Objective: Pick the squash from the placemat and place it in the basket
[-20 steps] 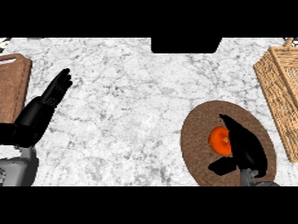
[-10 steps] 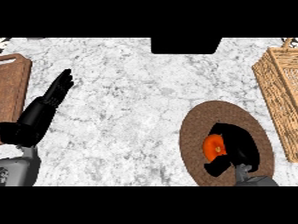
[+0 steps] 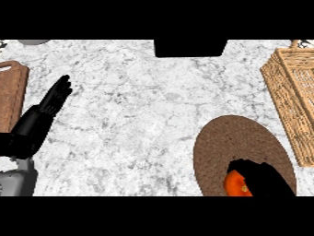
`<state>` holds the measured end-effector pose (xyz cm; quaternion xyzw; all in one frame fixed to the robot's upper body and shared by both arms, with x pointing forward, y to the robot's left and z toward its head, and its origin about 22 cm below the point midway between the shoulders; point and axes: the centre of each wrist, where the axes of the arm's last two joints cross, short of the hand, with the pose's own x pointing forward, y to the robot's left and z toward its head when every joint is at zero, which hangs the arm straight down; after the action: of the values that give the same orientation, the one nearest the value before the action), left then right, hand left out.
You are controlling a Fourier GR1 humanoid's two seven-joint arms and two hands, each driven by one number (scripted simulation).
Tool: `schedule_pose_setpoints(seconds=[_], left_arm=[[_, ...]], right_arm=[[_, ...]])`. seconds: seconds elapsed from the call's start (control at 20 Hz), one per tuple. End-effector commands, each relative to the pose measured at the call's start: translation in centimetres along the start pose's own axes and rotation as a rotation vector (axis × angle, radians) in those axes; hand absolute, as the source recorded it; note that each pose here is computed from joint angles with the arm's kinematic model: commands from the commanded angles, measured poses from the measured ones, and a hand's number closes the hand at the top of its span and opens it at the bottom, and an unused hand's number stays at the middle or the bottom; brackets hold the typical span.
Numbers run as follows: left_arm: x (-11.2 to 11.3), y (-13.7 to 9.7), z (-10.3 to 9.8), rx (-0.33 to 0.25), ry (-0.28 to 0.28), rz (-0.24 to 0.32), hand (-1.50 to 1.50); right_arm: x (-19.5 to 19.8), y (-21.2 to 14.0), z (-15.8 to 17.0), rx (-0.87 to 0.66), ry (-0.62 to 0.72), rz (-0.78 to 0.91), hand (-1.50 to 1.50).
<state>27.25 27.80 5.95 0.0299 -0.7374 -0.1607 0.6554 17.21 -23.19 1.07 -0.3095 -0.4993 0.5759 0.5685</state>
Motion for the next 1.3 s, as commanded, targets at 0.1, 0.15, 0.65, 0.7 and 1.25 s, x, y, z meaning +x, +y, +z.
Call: schedule_pose_setpoints(seconds=[0.1, 0.15, 0.65, 0.7, 1.25], left_arm=[[-0.1, 0.7, 0.0, 0.008, -0.002, 0.003, 0.00], [-1.1, -0.6, 1.0, 0.018, -0.004, -0.002, 0.00], [-0.8, -0.1, 1.1, 0.007, 0.019, 0.007, 0.00], [-0.7, 0.7, 1.1, 0.033, -0.001, 0.015, 0.00], [-0.7, 0.2, 0.7, 0.010, 0.003, 0.001, 0.00]], right_arm=[[-3.5, 1.1, 8.0, 0.002, -0.217, 0.052, 1.50], [-3.0, 0.5, 8.8, -0.031, -0.242, 0.009, 1.50], [-1.0, -4.4, 13.3, -0.296, -0.422, -0.544, 1.50], [-1.8, -4.9, 14.0, -0.322, -0.427, -0.578, 1.50], [-4.2, -12.5, 19.6, -0.482, -0.332, -0.628, 1.50]])
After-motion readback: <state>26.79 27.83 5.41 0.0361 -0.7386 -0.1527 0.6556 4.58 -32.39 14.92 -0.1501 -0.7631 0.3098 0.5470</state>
